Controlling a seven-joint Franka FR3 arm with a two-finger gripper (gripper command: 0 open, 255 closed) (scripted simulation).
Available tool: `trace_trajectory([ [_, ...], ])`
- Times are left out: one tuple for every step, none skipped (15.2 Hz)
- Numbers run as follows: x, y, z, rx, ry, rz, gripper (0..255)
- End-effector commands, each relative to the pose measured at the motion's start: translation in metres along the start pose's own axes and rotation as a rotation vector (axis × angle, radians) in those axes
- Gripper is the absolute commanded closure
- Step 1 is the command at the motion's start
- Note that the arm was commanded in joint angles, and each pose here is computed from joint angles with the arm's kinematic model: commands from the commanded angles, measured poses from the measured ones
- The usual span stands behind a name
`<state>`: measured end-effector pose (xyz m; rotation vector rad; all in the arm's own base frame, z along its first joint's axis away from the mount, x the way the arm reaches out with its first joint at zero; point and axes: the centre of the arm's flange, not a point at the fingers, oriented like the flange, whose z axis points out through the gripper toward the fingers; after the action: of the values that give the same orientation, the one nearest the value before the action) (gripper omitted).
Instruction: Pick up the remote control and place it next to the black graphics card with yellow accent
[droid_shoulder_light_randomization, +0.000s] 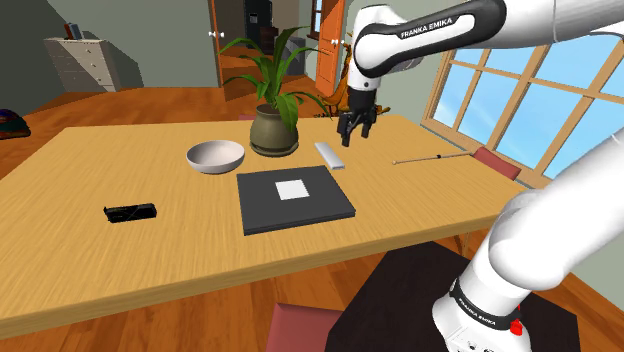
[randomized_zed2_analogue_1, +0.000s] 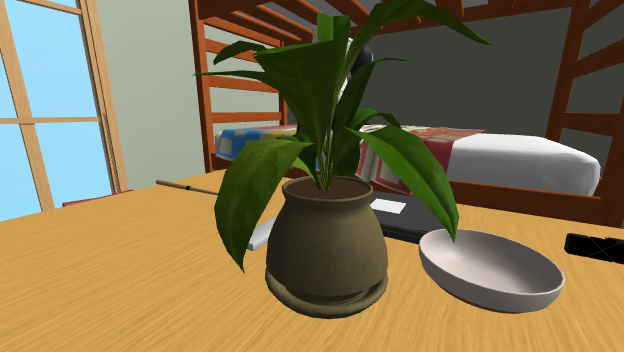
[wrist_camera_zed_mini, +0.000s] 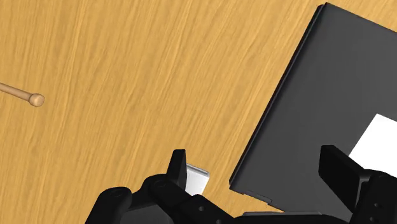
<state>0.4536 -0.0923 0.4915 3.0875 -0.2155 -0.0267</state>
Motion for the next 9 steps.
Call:
trace_trajectory([
  [0.020,0.011,0.014,0.003,0.002,0.027,0],
  [0.031,0.015,0.021,0.005,0.003,0.040,0],
  [0.041,0.020,0.027,0.006,0.004,0.052,0],
  [0.052,0.025,0.033,0.008,0.005,0.065,0],
  [0.062,0.030,0.040,0.009,0.005,0.078,0],
  [0.073,0.035,0.046,0.011,0.006,0.091,0],
  [0.083,0.040,0.053,0.012,0.007,0.104,0],
  [0.093,0.045,0.059,0.014,0.007,0.116,0],
  [0.104,0.050,0.065,0.016,0.008,0.129,0],
])
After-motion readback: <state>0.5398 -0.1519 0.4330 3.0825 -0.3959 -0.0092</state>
